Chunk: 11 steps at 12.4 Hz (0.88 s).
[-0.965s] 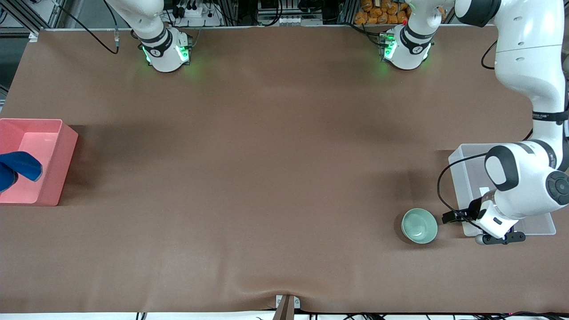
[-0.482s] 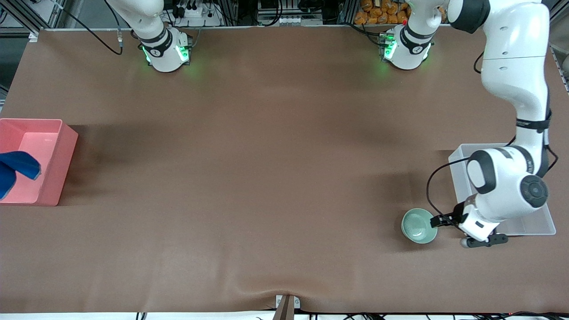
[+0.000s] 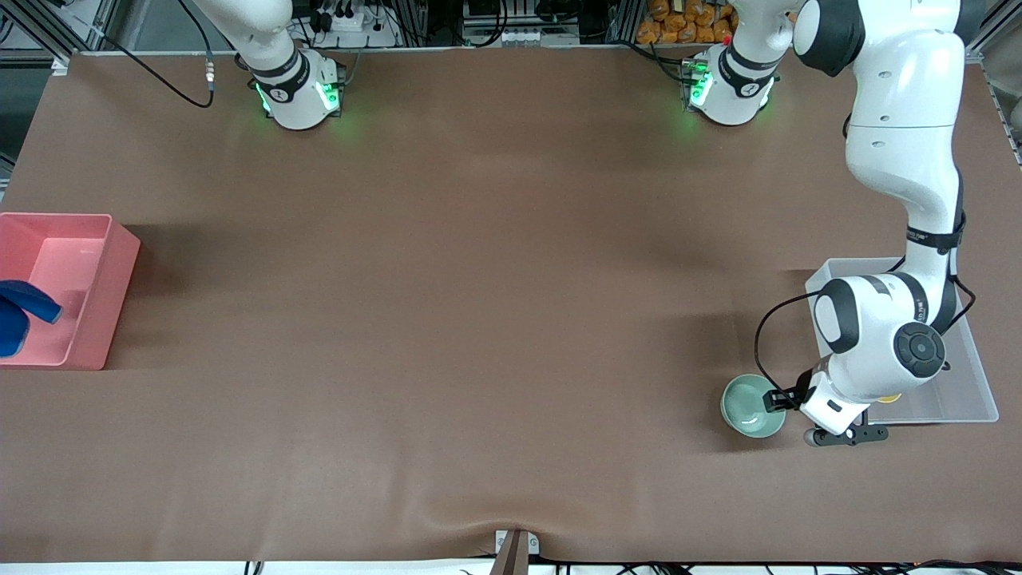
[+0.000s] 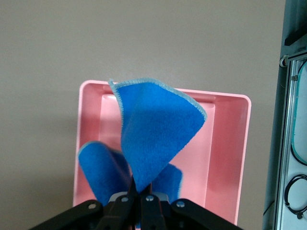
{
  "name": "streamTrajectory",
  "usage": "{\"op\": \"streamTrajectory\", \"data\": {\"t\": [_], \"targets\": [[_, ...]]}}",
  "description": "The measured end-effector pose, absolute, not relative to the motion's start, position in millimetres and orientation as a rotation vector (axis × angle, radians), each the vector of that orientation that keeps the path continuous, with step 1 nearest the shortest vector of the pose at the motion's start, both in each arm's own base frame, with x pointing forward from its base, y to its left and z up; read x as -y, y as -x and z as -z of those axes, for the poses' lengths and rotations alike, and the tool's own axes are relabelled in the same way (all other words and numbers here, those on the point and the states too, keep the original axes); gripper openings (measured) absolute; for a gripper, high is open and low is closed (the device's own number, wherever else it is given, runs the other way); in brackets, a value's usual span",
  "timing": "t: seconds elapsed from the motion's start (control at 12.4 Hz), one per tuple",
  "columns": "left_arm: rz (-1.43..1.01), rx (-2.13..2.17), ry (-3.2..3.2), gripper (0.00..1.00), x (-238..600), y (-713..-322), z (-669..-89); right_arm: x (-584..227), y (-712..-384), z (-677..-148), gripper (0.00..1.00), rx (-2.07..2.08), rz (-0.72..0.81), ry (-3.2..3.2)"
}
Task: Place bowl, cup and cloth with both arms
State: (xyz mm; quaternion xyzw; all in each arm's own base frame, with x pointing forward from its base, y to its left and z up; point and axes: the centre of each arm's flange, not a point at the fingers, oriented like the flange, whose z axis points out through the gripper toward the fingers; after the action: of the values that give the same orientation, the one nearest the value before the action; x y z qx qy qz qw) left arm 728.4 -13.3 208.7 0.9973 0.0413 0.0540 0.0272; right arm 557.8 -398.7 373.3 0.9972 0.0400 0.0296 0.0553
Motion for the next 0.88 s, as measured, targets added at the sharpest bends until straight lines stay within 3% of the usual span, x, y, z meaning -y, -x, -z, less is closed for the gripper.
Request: {"op": "streamTrajectory", "data": {"t": [0.24,0.32,0.64,0.88], "targets": [[-0.180,-0.144,-3.077,0.07,15.0,-729.9,-210.6,411.3,-558.4,-355.7,0.02,-0.176,-0.127,-2.999],[-0.193,-0.150,-3.074,0.03,17.2,-731.9,-215.4,414.9,-558.0,-349.0,0.02,-0.187,-0.130,-2.995],[-0.168,-0.166,-3.076,0.03,11.7,-732.9,-231.5,423.6,-557.7,-327.6,0.02,-0.215,-0.142,-2.982],[-0.099,-0.190,-3.074,0.03,-3.3,-729.4,-276.2,438.9,-547.1,-306.5,0.02,-0.228,-0.119,-2.990]]}}
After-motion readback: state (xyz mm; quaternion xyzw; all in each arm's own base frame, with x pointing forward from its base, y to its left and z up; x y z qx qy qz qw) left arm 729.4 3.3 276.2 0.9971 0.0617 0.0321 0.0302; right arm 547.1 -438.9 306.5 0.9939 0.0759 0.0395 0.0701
